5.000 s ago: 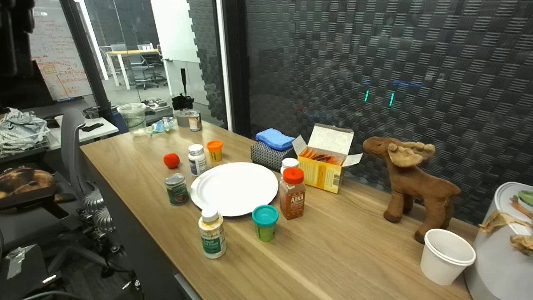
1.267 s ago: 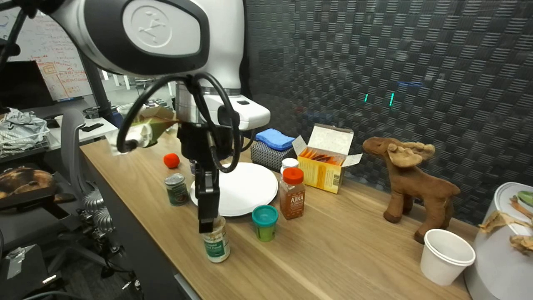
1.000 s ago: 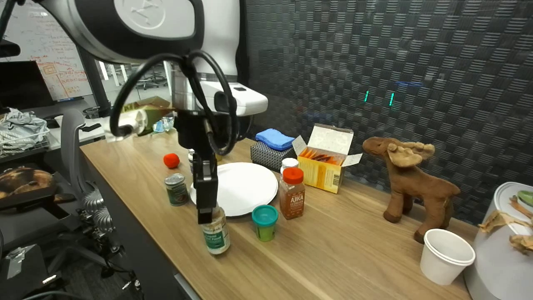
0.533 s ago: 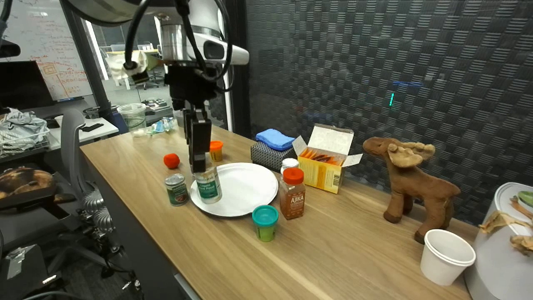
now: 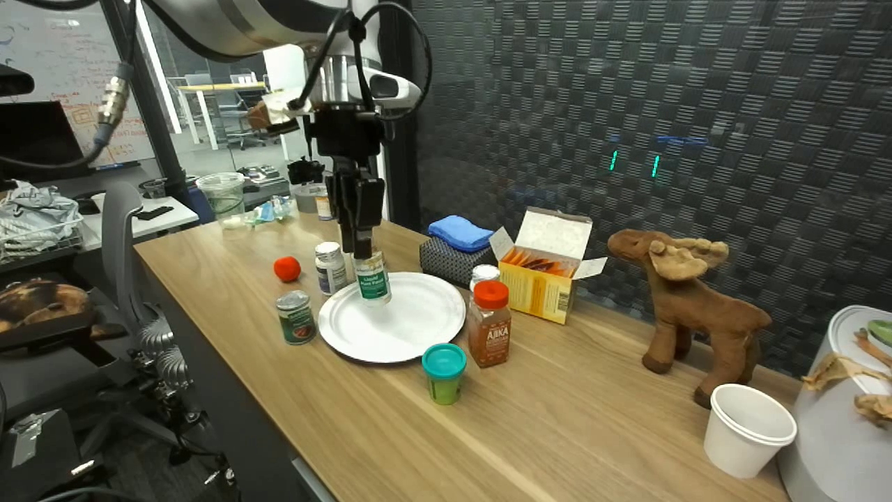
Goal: Pick up all the objects surrounding the white plate and arrange them on the plate
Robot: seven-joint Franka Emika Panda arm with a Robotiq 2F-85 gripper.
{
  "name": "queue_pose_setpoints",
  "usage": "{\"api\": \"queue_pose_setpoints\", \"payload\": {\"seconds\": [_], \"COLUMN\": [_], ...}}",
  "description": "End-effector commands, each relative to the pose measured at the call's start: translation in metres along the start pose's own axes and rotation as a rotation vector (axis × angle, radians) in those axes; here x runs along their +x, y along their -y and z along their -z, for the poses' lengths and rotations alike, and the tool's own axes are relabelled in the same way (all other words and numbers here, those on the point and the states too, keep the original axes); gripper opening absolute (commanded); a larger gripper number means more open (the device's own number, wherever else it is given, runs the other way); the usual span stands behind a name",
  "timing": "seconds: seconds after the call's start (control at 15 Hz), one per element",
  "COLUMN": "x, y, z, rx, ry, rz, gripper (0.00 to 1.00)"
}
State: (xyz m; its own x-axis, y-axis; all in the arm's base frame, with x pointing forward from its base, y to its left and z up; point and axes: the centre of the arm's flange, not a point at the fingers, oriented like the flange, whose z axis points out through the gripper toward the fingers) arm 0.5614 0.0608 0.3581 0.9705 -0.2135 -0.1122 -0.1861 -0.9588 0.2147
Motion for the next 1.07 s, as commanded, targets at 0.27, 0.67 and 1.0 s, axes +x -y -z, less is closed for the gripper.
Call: {"api": "queue_pose_setpoints", "payload": {"seconds": [0.27, 0.67, 1.0], "x": [0.061, 0.083, 0.088], "y": [0.032, 0.039, 0.038], "z": [0.006, -0.004, -0.014], "rx": [-0.029, -0.024, -0.004], "ry": [0.011, 0.018, 0.035], "rz": [0.048, 0.056, 0.063], "gripper": [0.15, 0.15, 0.15]}}
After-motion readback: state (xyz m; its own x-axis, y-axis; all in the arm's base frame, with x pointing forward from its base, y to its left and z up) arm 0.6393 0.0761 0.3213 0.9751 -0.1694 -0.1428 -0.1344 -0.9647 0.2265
